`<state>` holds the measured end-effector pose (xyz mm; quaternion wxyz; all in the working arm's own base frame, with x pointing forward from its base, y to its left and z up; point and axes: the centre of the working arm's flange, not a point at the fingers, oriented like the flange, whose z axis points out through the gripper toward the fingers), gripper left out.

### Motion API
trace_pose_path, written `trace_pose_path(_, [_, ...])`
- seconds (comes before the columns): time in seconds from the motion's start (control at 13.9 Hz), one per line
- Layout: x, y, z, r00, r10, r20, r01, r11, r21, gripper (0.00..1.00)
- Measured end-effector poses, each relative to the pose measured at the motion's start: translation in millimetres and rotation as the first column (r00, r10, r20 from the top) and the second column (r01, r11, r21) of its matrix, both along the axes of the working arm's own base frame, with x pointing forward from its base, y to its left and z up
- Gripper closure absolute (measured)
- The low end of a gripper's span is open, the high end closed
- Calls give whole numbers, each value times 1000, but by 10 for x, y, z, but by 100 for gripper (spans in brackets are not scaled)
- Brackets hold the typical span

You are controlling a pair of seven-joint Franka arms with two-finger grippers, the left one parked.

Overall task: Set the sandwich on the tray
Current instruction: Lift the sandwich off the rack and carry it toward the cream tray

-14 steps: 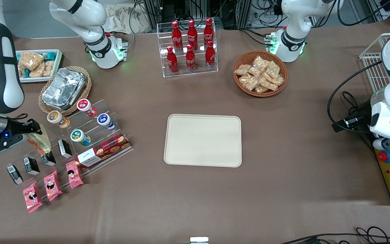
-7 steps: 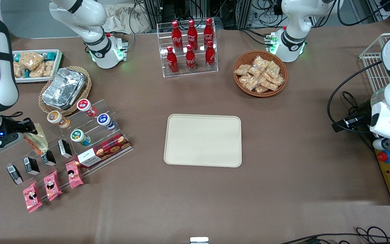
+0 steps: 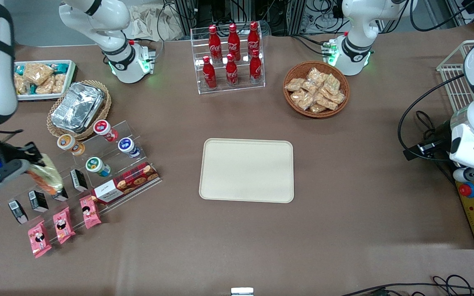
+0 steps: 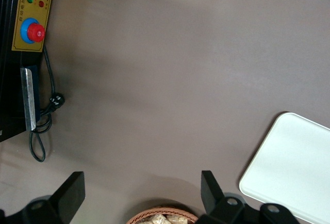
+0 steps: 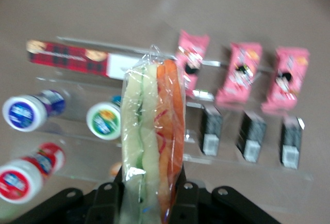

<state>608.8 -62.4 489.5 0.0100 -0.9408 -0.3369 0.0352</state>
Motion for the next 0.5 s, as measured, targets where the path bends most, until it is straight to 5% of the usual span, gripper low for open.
trace_pose_path(0.5, [8,2005,101,964,261,45,-261,965,1,63])
